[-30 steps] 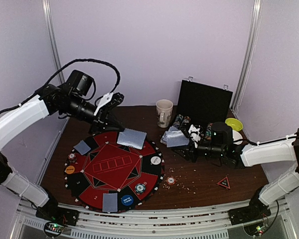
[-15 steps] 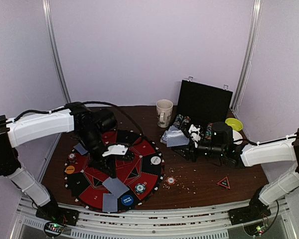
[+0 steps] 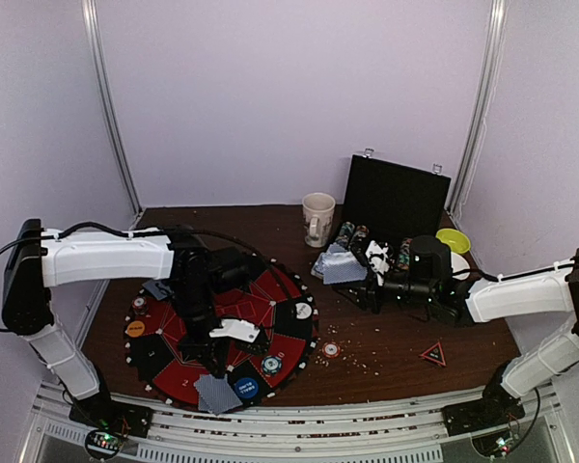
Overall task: Distribute texas hold em gaming equipment
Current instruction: Distribute the poker card in the small blind area.
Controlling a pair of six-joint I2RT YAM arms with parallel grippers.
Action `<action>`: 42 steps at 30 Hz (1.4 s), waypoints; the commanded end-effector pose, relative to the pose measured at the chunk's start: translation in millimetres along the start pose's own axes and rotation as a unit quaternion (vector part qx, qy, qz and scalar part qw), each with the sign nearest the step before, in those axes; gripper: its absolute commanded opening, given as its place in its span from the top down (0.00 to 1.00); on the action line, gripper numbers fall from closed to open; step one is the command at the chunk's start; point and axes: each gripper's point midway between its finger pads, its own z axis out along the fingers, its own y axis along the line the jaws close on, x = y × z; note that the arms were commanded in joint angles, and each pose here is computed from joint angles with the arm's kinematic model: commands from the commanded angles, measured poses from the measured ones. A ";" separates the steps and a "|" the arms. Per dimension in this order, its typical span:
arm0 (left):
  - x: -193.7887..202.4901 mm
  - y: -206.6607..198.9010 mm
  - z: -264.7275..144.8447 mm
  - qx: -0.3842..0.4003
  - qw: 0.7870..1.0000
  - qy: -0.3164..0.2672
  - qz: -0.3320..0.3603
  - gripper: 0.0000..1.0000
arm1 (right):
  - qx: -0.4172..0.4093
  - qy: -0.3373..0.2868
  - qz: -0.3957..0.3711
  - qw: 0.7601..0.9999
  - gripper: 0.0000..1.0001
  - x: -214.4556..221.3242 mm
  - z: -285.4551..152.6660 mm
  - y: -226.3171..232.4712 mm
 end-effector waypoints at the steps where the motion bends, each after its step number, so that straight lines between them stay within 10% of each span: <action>1: 8.0 4.1 5.5 -0.006 1.000 0.019 -0.010 1.00 | 0.000 -0.026 -0.012 1.000 0.54 -17.2 -4.3 -1.3; 42: 18.3 57.0 31.3 -0.078 0.992 0.098 -0.009 1.00 | 0.007 -0.025 -0.014 1.000 0.54 -16.1 -7.6 -4.2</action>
